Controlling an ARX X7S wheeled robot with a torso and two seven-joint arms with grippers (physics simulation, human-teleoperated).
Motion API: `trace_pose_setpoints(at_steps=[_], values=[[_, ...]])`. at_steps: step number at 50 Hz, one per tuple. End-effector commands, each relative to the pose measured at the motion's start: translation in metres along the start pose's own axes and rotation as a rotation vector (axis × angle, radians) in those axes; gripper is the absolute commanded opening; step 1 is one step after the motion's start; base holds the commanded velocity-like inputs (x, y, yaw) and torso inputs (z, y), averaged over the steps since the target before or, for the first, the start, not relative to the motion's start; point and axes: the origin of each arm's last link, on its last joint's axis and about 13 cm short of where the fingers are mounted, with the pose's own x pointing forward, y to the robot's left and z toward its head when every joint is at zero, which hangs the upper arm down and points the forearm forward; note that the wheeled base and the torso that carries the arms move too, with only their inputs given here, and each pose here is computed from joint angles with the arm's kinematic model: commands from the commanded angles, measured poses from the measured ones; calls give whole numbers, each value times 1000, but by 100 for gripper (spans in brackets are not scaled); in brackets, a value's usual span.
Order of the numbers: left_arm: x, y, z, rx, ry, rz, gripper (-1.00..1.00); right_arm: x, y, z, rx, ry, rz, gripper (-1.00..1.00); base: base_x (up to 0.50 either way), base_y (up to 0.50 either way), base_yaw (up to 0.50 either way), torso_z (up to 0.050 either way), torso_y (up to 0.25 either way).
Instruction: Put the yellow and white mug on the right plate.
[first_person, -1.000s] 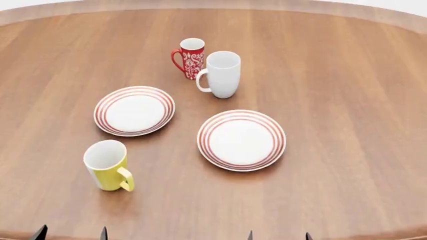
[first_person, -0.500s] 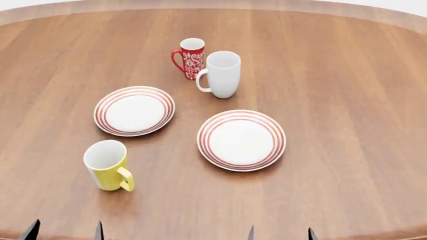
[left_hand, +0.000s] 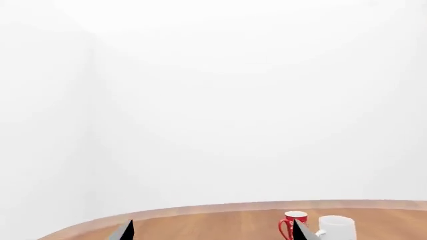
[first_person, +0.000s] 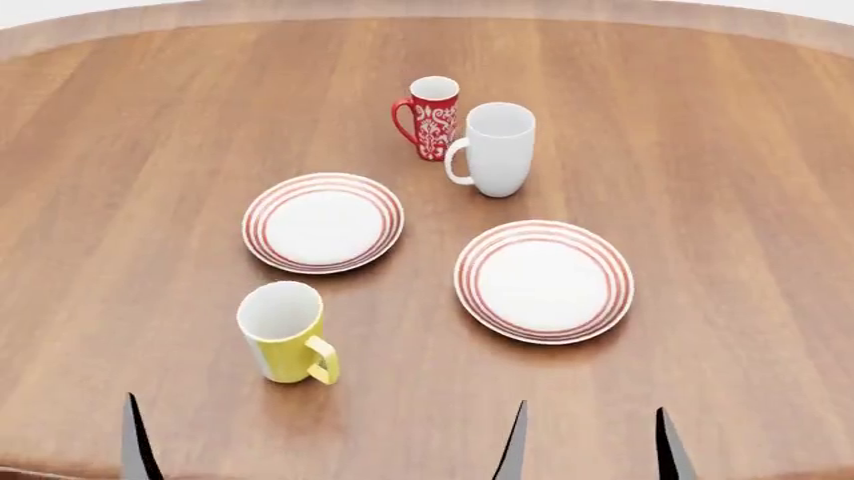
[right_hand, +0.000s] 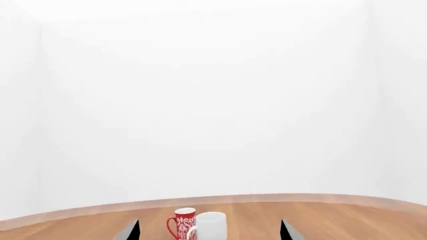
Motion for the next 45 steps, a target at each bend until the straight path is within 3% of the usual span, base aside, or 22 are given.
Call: trace_pose_setpoints(at_steps=[1,12,45], values=[[-1,0,2,3,-30,-5,100,-1,1,2,8,-33,10,100,0,500,0,0,0],[-1,-1,1,2,-23,-17,100,-1,2,2,8,-29,22,100,15,136,0,0,0],[-2,-1,5,0,-55,-19,100,-1,3,3,-4,-48,44,100,498,-27,0,0,0]])
